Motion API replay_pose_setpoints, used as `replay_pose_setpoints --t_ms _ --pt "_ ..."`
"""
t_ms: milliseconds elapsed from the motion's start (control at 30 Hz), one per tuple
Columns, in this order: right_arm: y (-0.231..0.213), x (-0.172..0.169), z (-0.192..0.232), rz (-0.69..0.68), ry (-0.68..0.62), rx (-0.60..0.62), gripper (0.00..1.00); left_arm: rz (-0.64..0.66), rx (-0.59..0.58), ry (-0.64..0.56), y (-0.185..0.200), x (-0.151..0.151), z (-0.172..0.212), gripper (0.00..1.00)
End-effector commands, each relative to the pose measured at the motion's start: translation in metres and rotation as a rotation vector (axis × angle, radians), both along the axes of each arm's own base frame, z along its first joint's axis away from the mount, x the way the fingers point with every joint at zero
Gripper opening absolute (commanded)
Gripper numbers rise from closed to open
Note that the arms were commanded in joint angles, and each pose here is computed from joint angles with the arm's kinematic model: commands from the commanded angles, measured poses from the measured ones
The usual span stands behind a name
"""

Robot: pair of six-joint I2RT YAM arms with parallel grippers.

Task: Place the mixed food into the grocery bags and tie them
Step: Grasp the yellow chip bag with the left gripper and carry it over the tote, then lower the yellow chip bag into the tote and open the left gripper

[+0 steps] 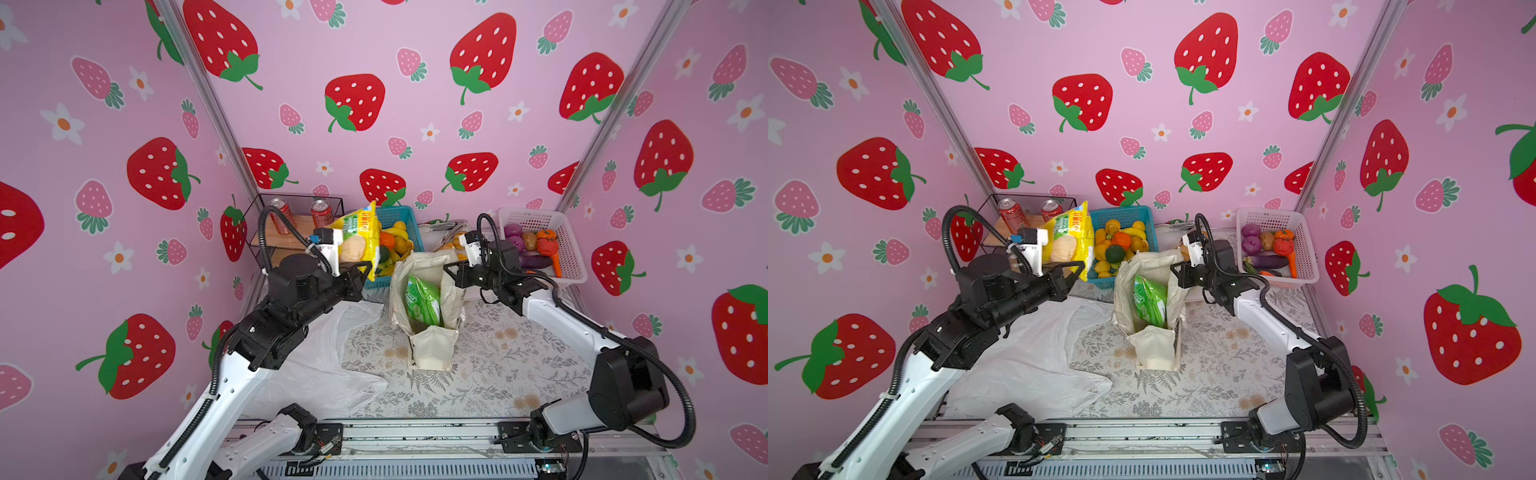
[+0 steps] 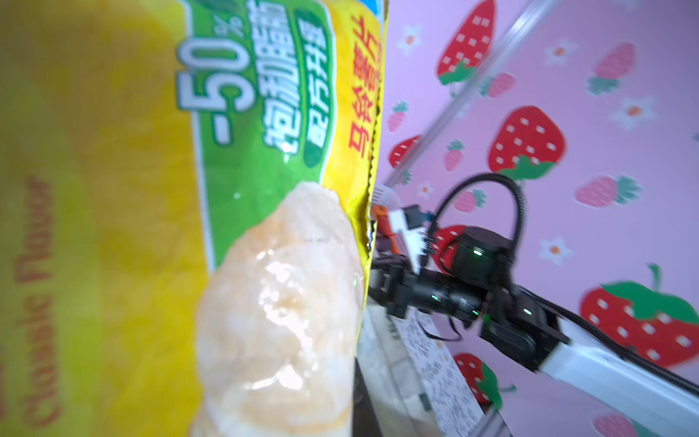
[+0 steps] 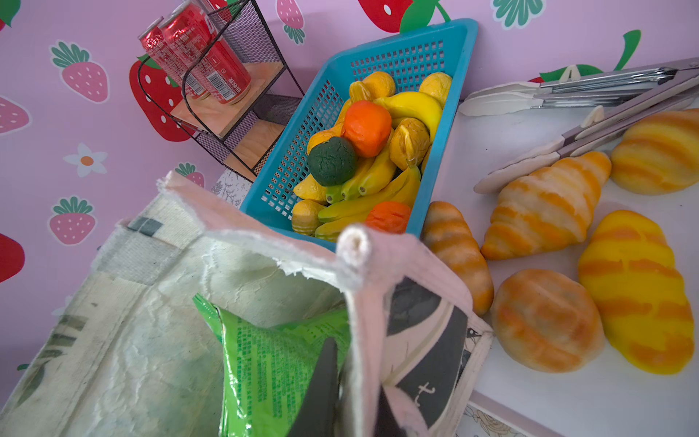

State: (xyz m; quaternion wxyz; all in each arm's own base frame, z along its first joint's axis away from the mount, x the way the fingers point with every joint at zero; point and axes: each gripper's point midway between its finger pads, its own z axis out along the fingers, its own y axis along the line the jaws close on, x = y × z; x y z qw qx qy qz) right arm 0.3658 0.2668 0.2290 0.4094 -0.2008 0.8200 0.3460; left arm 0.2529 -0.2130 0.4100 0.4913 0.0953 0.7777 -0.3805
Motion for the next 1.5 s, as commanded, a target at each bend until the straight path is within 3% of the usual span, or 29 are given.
replay_pose_setpoints --t_ms 0,167,467,700,833,933,1000,1067,1233,1467 --pt "0.001 0.004 0.012 0.018 -0.032 -0.008 0.07 -0.265 -0.019 -0.031 -0.063 -0.031 0.019 0.00" --pt "-0.001 0.006 0.009 0.017 -0.015 -0.003 0.07 -0.375 -0.270 0.048 -0.116 -0.041 0.036 0.00" --pt "-0.002 0.010 0.015 0.017 -0.006 0.039 0.07 -0.384 -0.560 0.258 -0.143 -0.038 0.016 0.00" --pt "-0.005 0.012 0.015 0.004 -0.012 0.031 0.08 -0.293 -0.584 0.433 -0.136 -0.032 -0.030 0.02" --pt "-0.006 0.012 0.016 0.001 -0.015 0.029 0.07 -0.242 -0.576 0.543 -0.127 -0.026 -0.063 0.24" --pt "-0.007 0.011 0.019 -0.002 -0.023 0.029 0.08 -0.241 -0.506 0.536 -0.117 -0.025 -0.066 0.40" --pt "-0.007 0.011 0.019 -0.003 -0.025 0.029 0.08 -0.205 -0.394 0.475 -0.103 -0.026 -0.061 0.56" --pt "-0.008 0.010 0.019 -0.003 -0.025 0.029 0.08 -0.147 -0.247 0.399 -0.085 -0.026 -0.059 0.64" --pt "-0.008 0.010 0.015 -0.005 -0.018 0.021 0.08 -0.053 0.011 0.261 -0.052 -0.021 -0.047 0.75" --pt "-0.008 0.011 0.016 -0.007 -0.020 0.022 0.08 -0.079 0.392 0.230 -0.065 -0.012 -0.053 0.81"
